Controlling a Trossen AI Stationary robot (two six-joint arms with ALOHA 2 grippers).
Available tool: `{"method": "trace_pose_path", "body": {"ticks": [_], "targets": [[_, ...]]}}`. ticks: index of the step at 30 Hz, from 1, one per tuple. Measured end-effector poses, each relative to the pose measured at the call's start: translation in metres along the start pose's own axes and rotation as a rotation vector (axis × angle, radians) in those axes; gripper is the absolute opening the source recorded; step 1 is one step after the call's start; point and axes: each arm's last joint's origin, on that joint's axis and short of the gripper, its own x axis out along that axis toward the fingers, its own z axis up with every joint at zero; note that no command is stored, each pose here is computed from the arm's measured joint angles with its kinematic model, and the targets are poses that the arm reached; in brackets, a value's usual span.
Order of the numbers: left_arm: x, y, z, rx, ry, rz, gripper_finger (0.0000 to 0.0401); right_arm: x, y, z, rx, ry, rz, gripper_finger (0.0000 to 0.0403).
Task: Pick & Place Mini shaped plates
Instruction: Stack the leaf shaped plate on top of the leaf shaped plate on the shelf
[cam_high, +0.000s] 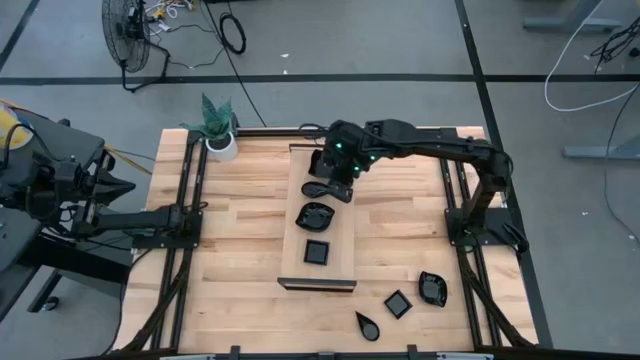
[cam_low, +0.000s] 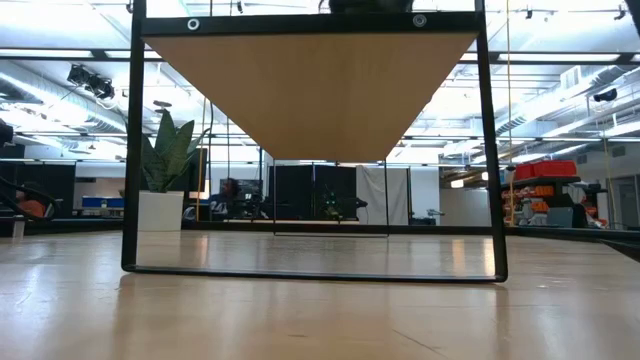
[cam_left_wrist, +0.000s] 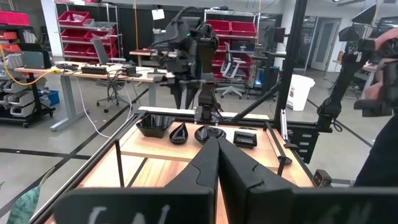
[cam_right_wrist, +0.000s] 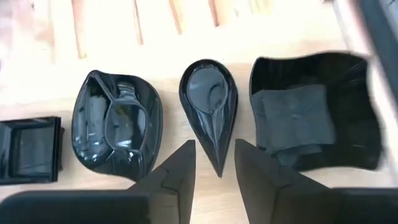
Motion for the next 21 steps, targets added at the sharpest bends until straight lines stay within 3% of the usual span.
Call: {"method": "trace_pose_path", "body": {"ticks": [8,21], "targets": [[0.000,0.000,0.000,0.000,0.000,0.000,0.0014,-0.017,0.016,-0.024,-0.097,-0.037,-0.079,0.0116],[0.000,0.000,0.000,0.000,0.000,0.000,0.0014,-0.023,0.014,-0.109,-0.127,0.063,-0.073,0.0117]]}}
